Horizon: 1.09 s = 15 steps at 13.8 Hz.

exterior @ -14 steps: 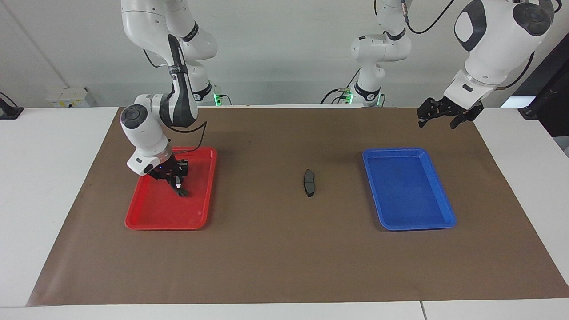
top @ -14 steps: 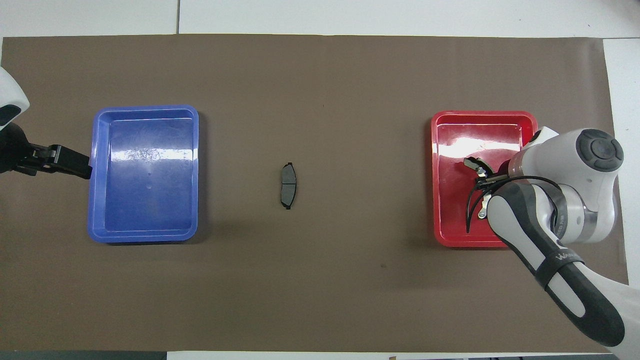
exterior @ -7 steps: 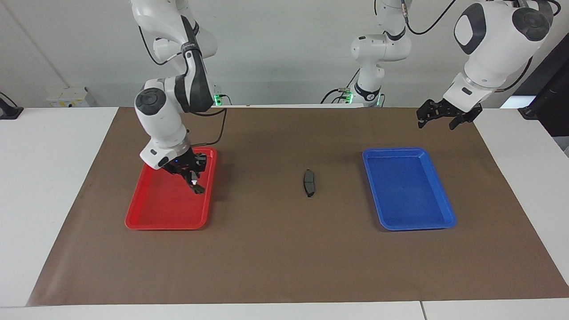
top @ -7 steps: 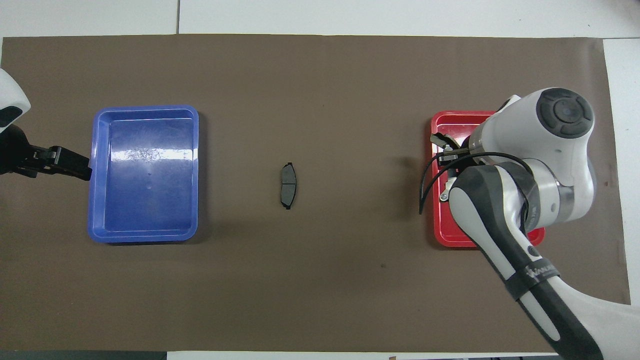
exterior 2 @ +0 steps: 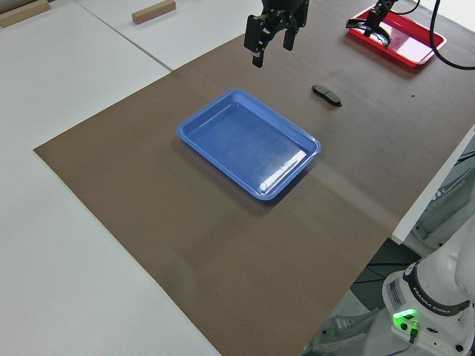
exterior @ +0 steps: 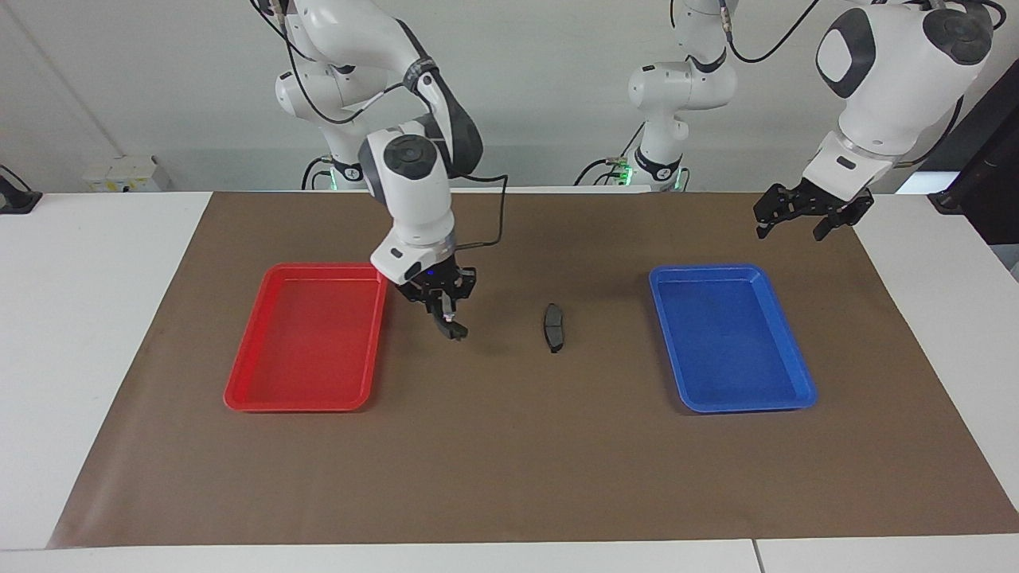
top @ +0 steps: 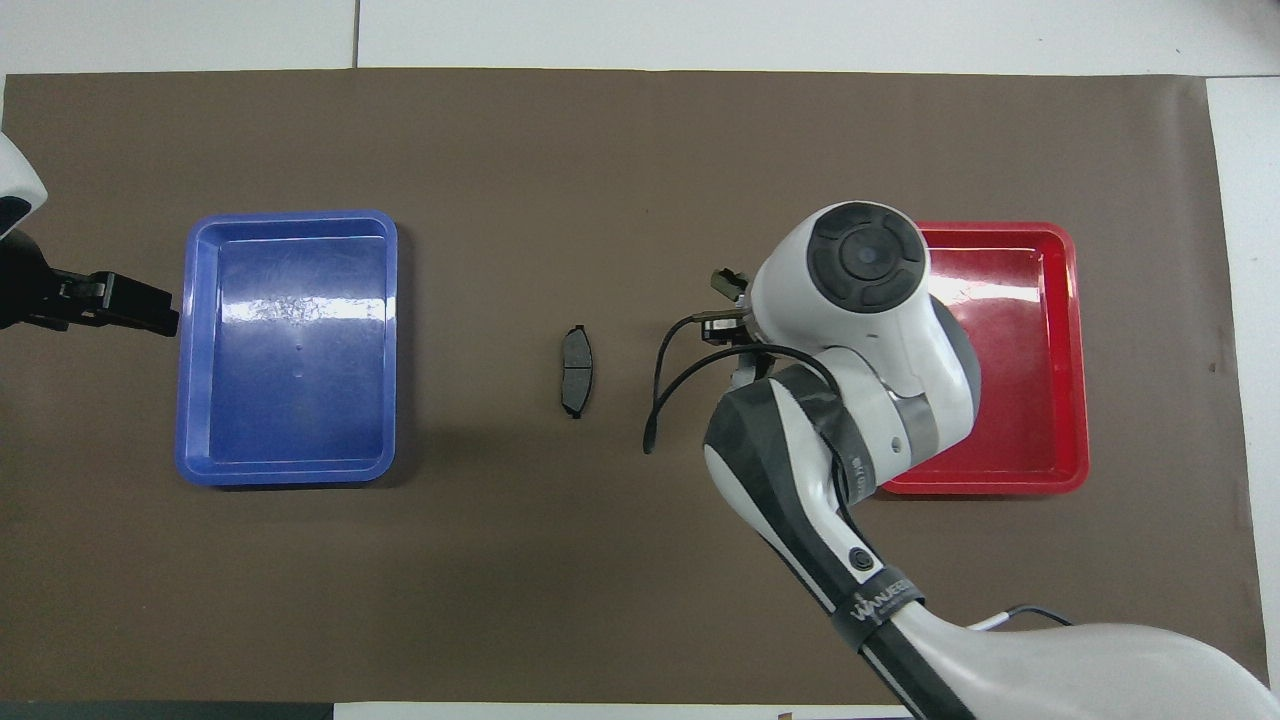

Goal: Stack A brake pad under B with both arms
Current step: 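Carry the curved brake shoe with the right gripper over the brake pad, then lower the brake shoe onto the pad and open the right gripper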

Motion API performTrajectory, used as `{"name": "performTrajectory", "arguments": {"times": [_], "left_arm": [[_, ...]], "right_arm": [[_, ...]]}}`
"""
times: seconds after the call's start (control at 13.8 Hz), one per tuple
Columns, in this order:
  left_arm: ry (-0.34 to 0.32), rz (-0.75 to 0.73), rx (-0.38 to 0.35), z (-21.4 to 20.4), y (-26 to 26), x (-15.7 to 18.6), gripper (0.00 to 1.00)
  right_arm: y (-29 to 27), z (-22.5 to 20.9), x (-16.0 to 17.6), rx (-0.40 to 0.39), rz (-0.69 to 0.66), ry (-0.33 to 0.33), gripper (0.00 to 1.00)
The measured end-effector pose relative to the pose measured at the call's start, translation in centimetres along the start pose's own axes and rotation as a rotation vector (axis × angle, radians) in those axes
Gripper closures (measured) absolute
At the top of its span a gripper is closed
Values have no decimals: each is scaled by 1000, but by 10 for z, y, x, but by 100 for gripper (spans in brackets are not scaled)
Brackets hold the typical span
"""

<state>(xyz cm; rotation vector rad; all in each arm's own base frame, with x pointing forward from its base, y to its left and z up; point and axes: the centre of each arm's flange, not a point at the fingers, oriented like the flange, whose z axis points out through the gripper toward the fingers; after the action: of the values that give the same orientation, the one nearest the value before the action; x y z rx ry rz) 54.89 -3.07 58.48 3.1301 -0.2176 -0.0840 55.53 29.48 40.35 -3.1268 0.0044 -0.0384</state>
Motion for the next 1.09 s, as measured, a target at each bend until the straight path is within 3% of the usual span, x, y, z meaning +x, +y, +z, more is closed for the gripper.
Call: {"name": "performTrajectory", "arguments": {"times": [0.22, 0.51, 1.09], "left_arm": [[0, -12, -1, 0, -6, -1, 0], [-1, -14, -1, 0, -8, -1, 0], [0, -14, -1, 0, -8, -1, 0]], "right_arm": [[-66, 21, 2, -6, 23, 0, 57], [-108, 50, -7, 1, 19, 14, 57], [-139, 85, -19, 31, -7, 27, 57]]}}
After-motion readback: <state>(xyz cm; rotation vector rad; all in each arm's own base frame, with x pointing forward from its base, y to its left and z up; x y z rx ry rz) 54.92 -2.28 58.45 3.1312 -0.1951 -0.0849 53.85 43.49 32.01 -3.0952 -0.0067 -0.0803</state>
